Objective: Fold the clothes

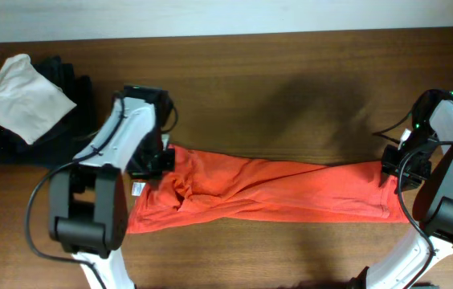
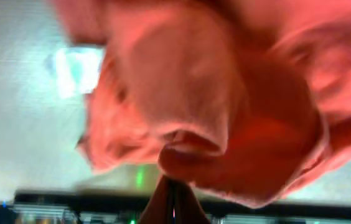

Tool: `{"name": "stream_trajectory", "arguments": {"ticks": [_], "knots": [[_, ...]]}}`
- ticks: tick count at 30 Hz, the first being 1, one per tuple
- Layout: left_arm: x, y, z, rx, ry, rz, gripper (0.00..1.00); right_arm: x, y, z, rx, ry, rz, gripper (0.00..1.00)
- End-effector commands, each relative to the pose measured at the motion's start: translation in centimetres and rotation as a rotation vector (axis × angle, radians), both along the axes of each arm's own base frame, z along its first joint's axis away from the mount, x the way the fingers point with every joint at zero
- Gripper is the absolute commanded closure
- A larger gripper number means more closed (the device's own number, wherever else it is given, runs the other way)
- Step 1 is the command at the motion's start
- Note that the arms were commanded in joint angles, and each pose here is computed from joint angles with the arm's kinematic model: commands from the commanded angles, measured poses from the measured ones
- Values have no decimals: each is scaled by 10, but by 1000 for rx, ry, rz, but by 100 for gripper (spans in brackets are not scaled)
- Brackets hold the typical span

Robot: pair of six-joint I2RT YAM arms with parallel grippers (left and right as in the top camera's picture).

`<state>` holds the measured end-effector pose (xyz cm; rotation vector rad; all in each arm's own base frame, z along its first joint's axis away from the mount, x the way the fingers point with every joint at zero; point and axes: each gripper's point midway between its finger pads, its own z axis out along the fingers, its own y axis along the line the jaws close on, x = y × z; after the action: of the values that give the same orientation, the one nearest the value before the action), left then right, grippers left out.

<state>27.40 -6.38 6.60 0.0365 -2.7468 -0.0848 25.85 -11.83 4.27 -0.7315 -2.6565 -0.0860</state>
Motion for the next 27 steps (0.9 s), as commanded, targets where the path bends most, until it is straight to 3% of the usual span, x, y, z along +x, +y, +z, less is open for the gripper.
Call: {"name": "stream_trajectory", "arguments": {"ticks": [1,5,15,21,27], "knots": [[-9,12,32,28,-46,46,99,-1,0,1,2,-5,-5,59],[-24,16,40,43,-6,51,99,-1,0,1,2,-6,-5,59],[-99,43,23,196,194,78,100,-1,-2,1,-9,-3,-1,59],[-93,41,30,176,106,102,100,-1,-2,1,-10,-4,-1,59],[-61,15,14,36,-33,153,99,-1,-2,1,-9,-4,-1,59]]}}
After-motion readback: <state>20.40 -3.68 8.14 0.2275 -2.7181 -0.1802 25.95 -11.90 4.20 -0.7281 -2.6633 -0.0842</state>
